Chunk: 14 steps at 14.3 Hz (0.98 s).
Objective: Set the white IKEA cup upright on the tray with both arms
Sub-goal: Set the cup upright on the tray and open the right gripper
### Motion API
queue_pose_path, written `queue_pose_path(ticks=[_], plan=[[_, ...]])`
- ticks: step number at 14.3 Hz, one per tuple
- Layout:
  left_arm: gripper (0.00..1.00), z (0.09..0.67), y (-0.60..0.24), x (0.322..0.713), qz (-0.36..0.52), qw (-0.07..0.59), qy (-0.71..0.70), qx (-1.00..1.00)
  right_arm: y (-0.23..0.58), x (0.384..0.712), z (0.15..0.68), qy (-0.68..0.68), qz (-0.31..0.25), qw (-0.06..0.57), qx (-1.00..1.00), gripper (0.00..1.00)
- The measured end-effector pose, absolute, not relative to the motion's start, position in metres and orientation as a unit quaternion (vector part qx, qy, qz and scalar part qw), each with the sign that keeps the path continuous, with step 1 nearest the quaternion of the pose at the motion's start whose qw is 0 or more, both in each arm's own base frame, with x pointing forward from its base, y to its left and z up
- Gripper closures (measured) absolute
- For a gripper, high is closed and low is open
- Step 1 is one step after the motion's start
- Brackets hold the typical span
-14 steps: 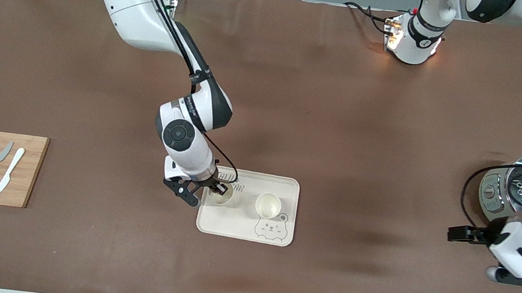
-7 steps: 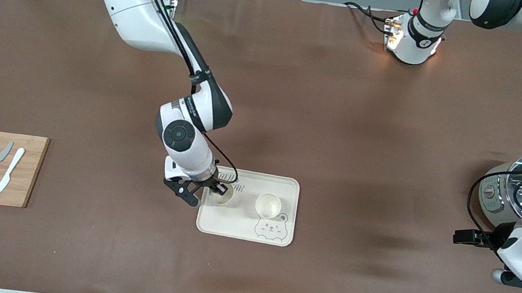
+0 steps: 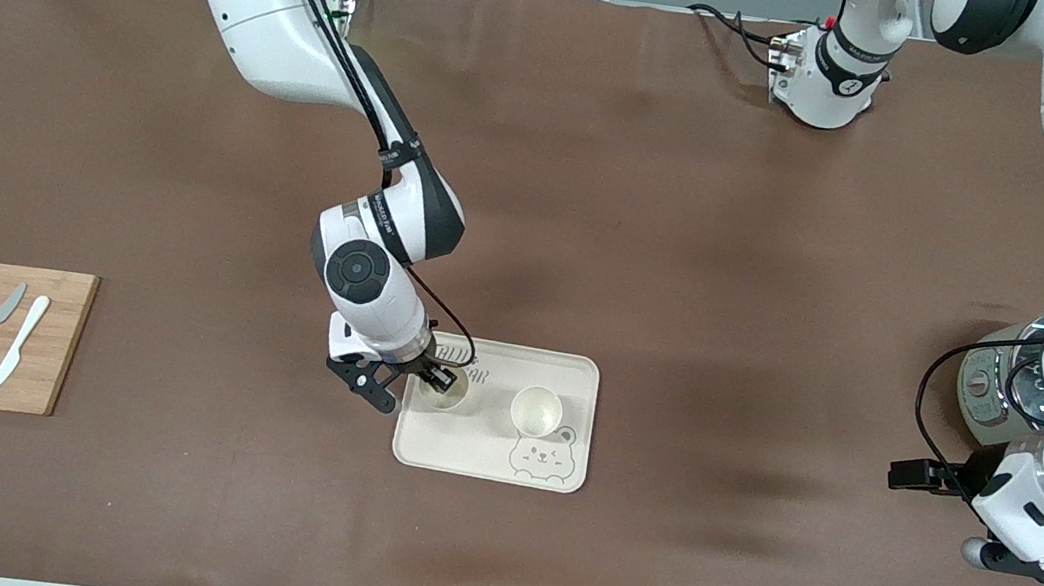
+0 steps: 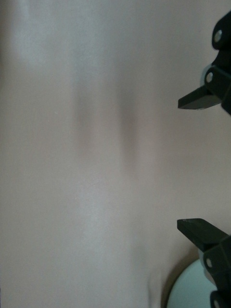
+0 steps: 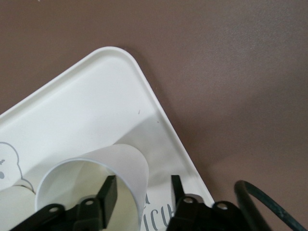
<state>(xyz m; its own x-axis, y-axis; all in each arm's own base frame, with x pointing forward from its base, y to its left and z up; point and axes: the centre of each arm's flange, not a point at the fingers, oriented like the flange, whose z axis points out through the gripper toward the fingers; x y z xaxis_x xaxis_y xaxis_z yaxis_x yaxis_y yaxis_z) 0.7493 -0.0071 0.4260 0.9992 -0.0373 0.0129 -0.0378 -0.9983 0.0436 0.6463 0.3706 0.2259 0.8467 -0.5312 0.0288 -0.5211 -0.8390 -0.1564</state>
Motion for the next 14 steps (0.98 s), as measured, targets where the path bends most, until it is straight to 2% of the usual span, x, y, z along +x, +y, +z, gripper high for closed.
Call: queue_pose_path(ticks=[4, 10, 14], plan=[[0.00, 0.468, -0.013, 0.732, -0.005, 0.025, -0.021, 0.999, 0.369, 0.648, 0.227, 0.271, -0.041, 0.067, -0.959, 0.02], [0.00, 0.538, -0.009, 0.690, 0.000, 0.029, -0.019, 0.999, 0.367, 0.654, 0.239, 0.262, -0.058, 0.063, -0.961, 0.00], [0.00, 0.577, -0.006, 0.651, -0.003, 0.027, -0.019, 0.999, 0.356, 0.658, 0.279, 0.234, -0.047, 0.040, -0.970, 0.00]])
